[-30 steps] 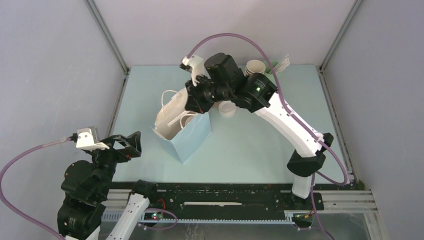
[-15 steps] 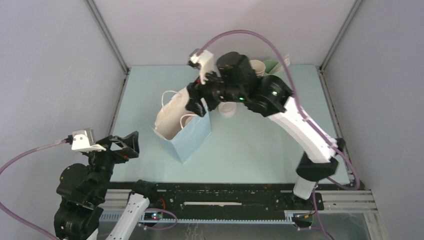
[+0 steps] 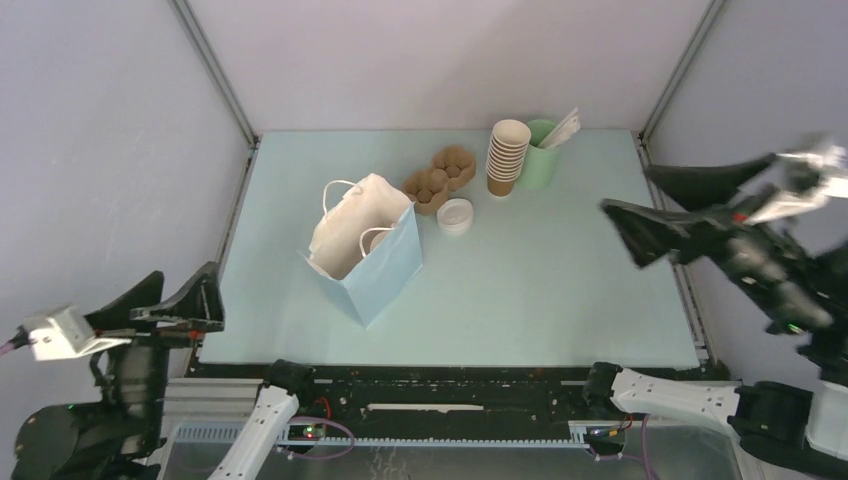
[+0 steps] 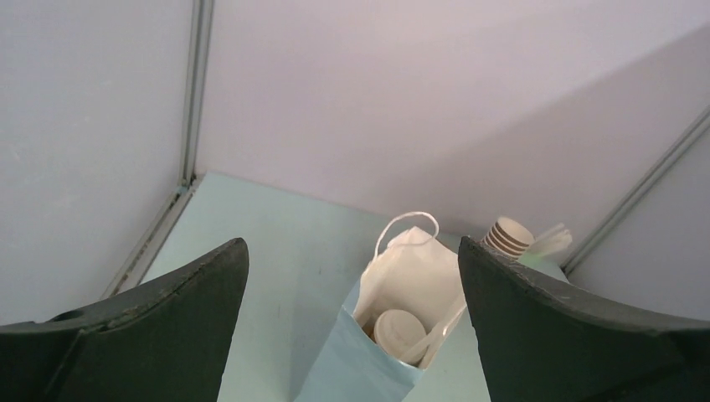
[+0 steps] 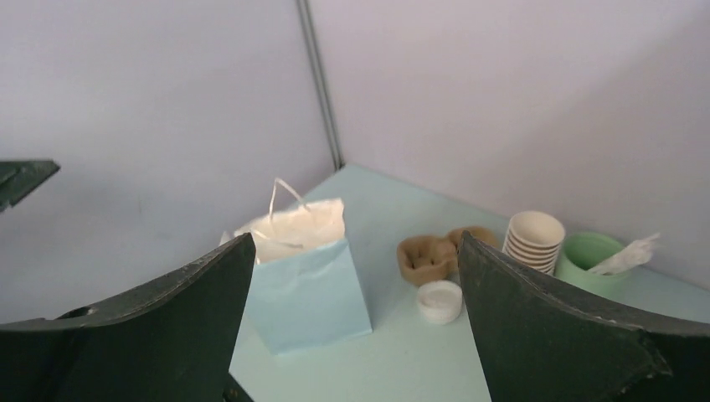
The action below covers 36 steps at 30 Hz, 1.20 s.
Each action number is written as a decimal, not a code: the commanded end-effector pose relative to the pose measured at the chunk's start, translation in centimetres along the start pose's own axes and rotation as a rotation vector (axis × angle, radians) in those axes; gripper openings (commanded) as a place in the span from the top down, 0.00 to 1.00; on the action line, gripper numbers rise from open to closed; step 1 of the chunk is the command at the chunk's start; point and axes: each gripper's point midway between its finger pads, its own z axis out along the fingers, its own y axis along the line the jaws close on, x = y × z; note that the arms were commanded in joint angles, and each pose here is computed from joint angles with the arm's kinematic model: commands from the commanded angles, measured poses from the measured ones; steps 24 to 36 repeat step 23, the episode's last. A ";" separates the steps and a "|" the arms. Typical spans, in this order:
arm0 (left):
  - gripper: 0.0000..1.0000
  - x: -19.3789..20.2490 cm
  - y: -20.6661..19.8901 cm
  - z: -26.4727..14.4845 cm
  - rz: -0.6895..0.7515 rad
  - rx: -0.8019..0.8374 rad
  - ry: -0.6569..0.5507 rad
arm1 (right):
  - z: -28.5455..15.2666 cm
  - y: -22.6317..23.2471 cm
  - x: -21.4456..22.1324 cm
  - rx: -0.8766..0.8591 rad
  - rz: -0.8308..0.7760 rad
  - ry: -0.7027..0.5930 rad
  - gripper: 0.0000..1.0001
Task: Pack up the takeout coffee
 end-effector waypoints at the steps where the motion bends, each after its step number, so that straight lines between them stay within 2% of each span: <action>1: 0.00 -4.2 0.2 0.3 0.050 -0.043 -0.080 | -1.9 -1.9 -1.2 0.085 0.044 -0.050 0.00; 5: 0.00 -6.4 -0.2 0.1 0.050 -0.040 -0.128 | -4.0 -2.9 -2.6 0.104 0.050 -0.091 0.00; 11: 0.00 -8.0 -0.8 0.0 0.032 -0.017 -0.164 | -4.5 -3.2 -2.9 0.112 0.045 -0.104 0.00; 18: 0.00 -8.0 -1.0 -0.3 0.026 -0.011 -0.155 | -4.3 -2.6 -3.0 0.072 0.042 -0.130 0.00; 20: 0.00 -7.9 -0.8 -0.3 0.027 -0.016 -0.152 | -4.5 -2.7 -3.1 0.080 0.045 -0.142 0.00; 23: 0.00 -8.1 -0.7 -0.5 0.024 -0.020 -0.157 | -3.8 -4.2 -2.0 0.178 0.021 -0.106 0.00; 36: 0.00 -8.1 -0.7 -0.5 0.024 -0.020 -0.157 | -3.8 -4.2 -2.0 0.178 0.021 -0.106 0.00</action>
